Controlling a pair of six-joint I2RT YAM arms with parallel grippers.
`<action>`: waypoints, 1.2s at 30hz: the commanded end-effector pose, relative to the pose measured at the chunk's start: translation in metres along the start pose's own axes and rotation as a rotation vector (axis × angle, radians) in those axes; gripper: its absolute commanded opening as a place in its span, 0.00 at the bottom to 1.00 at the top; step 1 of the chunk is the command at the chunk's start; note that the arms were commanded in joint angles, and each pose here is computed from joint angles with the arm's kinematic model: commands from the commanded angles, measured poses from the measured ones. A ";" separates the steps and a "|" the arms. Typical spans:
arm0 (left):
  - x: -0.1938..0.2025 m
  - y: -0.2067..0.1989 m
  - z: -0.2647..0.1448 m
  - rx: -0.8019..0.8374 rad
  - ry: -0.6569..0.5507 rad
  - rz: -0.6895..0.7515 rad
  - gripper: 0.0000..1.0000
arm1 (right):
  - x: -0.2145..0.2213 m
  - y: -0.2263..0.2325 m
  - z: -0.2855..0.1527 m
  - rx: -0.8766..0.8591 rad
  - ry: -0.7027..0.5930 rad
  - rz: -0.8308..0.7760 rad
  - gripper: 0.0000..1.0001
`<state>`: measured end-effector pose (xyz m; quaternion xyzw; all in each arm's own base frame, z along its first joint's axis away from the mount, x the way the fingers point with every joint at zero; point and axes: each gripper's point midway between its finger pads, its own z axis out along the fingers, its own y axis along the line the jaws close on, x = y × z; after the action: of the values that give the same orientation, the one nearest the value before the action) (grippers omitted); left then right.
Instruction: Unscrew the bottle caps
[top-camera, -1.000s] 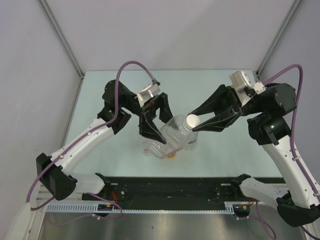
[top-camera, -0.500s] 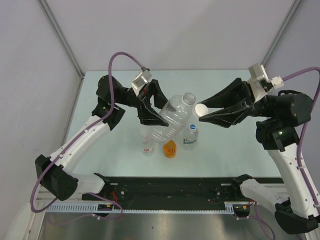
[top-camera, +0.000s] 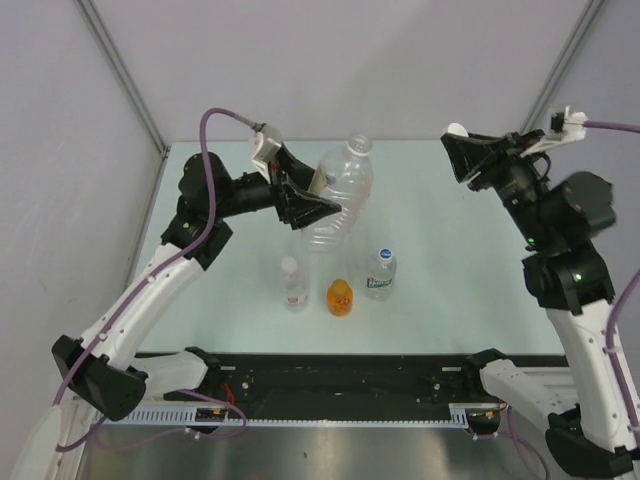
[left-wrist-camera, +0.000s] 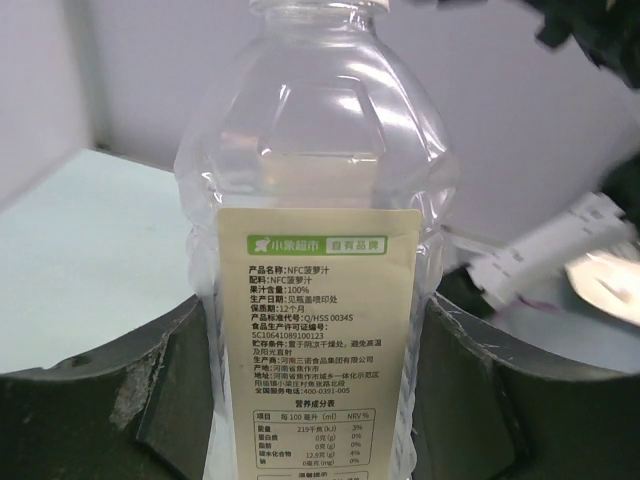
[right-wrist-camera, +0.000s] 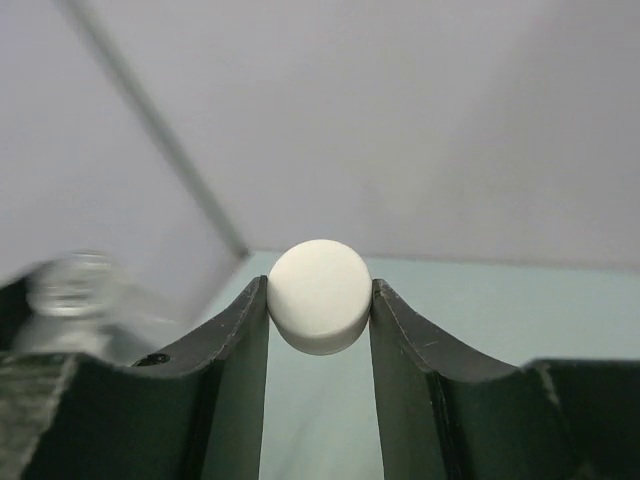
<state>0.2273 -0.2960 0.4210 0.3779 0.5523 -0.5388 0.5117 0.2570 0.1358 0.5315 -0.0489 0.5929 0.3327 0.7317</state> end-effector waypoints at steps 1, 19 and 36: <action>-0.036 0.026 -0.025 -0.287 -0.155 0.147 0.00 | 0.107 -0.136 -0.005 0.595 0.240 -0.034 0.00; -0.079 0.005 -0.057 -0.419 -0.294 0.340 0.00 | 0.306 -0.279 -0.017 1.019 0.599 0.055 0.00; -0.058 -0.014 -0.056 -0.373 -0.287 0.347 0.00 | 0.408 -0.321 -0.018 1.073 0.736 0.089 0.00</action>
<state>0.2192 -0.2373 0.4634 0.2836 0.5146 -0.3889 0.7096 0.4326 0.0520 0.0623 0.2171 0.9013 -0.0292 0.3738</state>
